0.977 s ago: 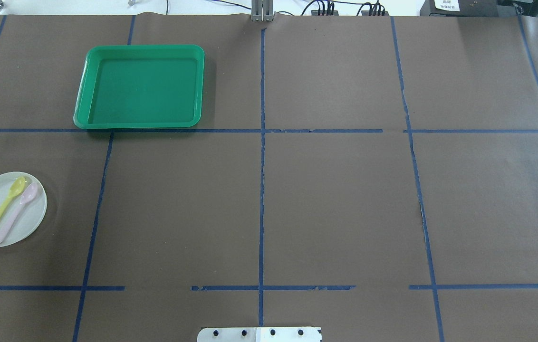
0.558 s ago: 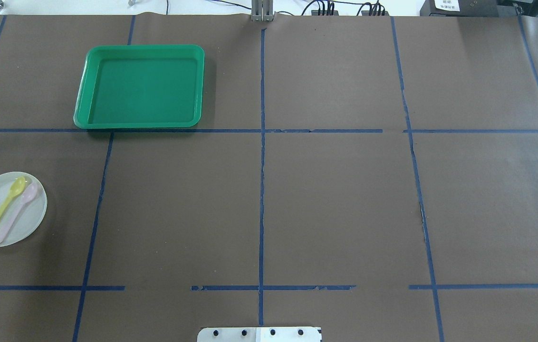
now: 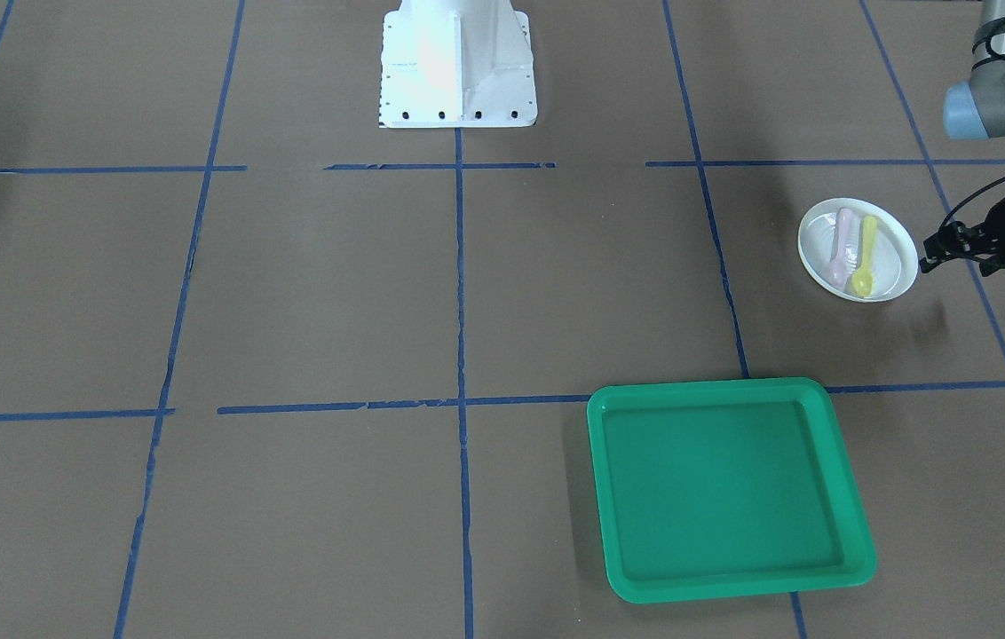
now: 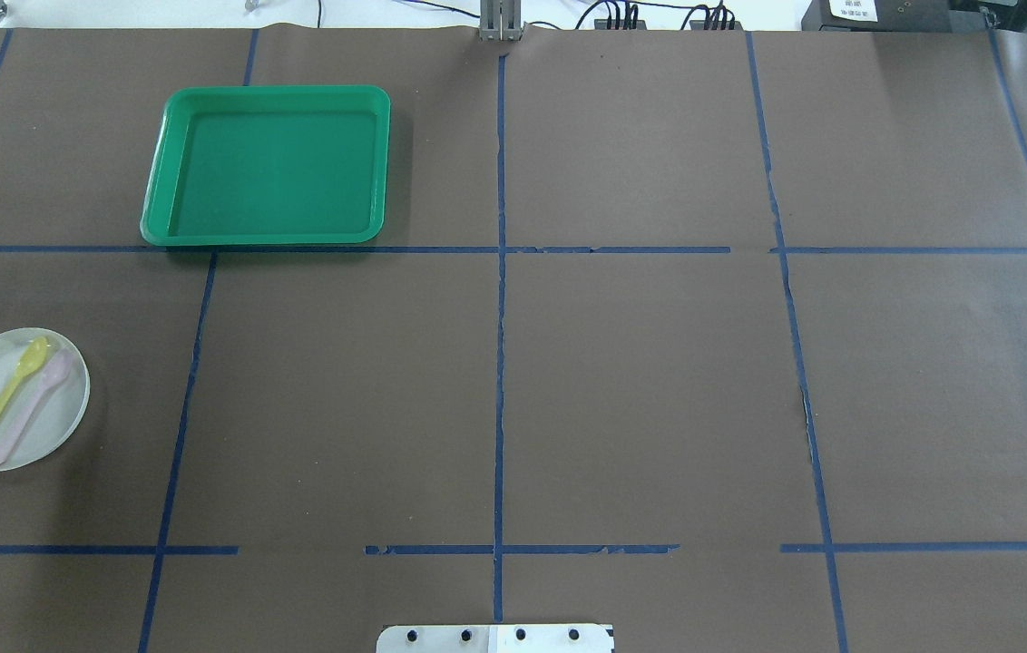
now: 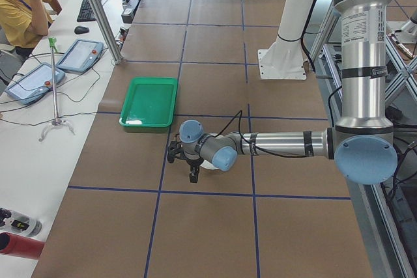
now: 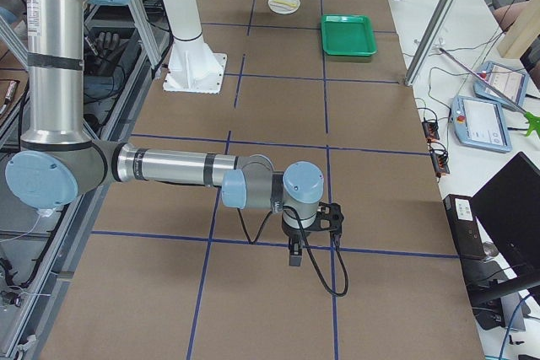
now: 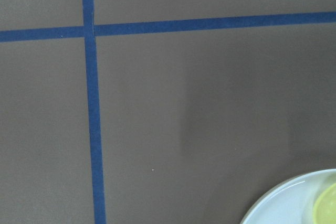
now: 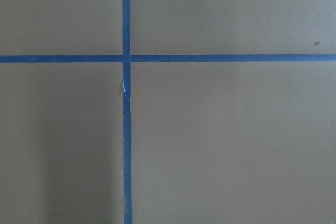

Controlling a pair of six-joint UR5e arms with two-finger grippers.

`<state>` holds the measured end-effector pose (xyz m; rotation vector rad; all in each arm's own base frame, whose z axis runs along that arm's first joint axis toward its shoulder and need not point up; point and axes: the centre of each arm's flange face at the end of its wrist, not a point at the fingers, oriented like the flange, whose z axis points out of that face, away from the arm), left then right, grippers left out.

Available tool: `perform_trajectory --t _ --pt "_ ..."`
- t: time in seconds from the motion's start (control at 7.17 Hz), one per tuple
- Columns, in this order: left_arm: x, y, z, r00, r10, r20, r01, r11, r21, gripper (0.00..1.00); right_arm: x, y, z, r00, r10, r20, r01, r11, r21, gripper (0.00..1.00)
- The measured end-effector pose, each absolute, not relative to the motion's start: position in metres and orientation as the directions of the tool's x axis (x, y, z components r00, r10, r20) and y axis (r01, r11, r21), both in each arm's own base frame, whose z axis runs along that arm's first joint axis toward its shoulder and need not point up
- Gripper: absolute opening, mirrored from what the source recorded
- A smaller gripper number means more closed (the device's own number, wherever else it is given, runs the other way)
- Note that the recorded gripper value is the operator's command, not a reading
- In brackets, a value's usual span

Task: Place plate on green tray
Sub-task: 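Lower the left gripper to the rim of the white plate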

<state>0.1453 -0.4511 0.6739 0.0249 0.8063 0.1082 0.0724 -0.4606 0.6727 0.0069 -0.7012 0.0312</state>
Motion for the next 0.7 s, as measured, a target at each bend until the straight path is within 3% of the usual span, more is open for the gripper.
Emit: perform_trajectory --t 0.28,0.7 --pt "0.154 -0.446 0.677 0.681 0.115 -0.723 -0.11 0.992 0.054 0.73 0.072 -0.461 0.673 0.764 0.026 0.645 -0.031 1.0 -0.004 1.0" --pt "0.157 -0.442 0.685 0.668 0.111 -0.735 -0.129 0.991 0.033 0.73 0.072 -0.461 0.673 0.764 0.026 0.645 -0.031 1.0 -0.004 1.0"
